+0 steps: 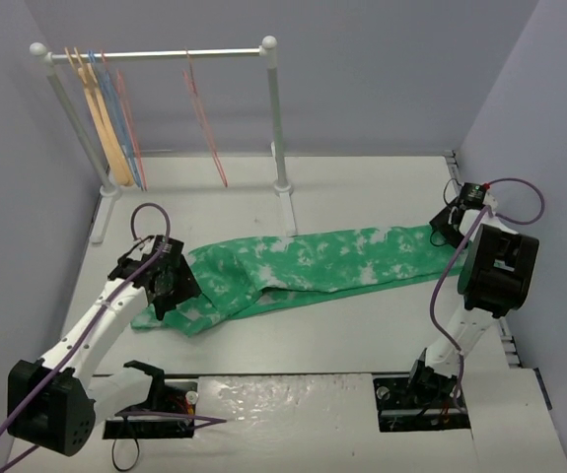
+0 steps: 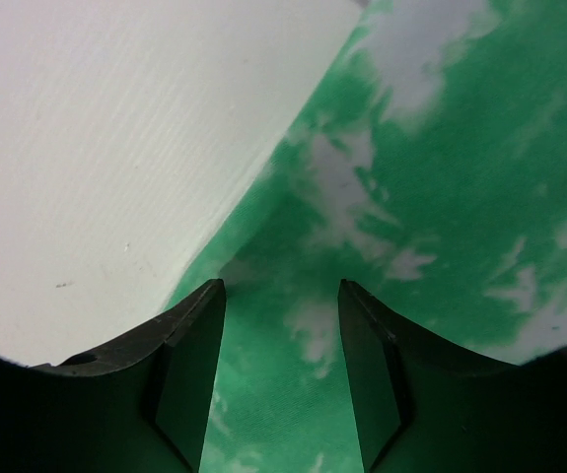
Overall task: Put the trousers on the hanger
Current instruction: Fold the trousers at the center of the board.
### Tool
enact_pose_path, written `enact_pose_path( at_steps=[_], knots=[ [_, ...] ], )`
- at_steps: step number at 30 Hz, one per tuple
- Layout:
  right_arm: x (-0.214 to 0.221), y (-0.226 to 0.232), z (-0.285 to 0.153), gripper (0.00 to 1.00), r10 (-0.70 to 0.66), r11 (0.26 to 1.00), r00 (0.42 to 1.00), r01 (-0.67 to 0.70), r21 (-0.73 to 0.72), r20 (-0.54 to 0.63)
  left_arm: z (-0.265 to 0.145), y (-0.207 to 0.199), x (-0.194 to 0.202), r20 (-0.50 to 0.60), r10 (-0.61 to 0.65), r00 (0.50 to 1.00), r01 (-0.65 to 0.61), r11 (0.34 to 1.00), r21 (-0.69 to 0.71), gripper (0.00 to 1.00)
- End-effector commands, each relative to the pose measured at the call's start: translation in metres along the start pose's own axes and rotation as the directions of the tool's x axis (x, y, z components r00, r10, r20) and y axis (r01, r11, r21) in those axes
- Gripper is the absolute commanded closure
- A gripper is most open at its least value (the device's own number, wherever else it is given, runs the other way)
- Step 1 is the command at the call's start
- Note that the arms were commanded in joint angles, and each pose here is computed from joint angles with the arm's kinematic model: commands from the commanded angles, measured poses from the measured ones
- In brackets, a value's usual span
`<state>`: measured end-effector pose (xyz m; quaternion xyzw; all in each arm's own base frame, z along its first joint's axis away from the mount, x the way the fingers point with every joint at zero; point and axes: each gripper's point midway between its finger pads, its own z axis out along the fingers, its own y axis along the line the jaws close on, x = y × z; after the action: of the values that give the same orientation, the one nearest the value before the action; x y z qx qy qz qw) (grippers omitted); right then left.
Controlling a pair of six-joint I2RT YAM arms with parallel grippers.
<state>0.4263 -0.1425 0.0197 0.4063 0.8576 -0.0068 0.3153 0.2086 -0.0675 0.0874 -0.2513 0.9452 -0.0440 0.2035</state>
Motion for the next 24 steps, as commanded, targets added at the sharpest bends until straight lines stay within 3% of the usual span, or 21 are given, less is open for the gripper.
enact_pose_path(
  at_steps=[1, 6, 12, 24],
  knots=[
    [-0.014, 0.031, -0.014, 0.53, -0.051, 0.996, 0.998, 0.054, -0.070, 0.041, 0.006, 0.006, 0.012, -0.018, -0.145, 0.989, 0.144, 0.989, -0.020, 0.45],
    [-0.006, 0.045, -0.017, 0.52, -0.081, 0.990, 0.996, 0.084, -0.111, 0.026, -0.014, 0.017, 0.002, 0.061, -0.200, 0.978, 0.203, 0.978, -0.048, 0.42],
    [-0.004, 0.054, -0.020, 0.52, -0.101, 0.985, 0.995, 0.103, -0.139, 0.024, -0.042, 0.037, -0.008, 0.154, -0.234, 0.960, 0.249, 0.965, -0.086, 0.29],
    [-0.001, 0.066, -0.024, 0.50, -0.115, 0.977, 0.993, 0.117, -0.181, 0.022, 0.013, 0.027, 0.000, 0.052, -0.275, 0.960, 0.279, 0.953, -0.114, 0.27]
  ],
)
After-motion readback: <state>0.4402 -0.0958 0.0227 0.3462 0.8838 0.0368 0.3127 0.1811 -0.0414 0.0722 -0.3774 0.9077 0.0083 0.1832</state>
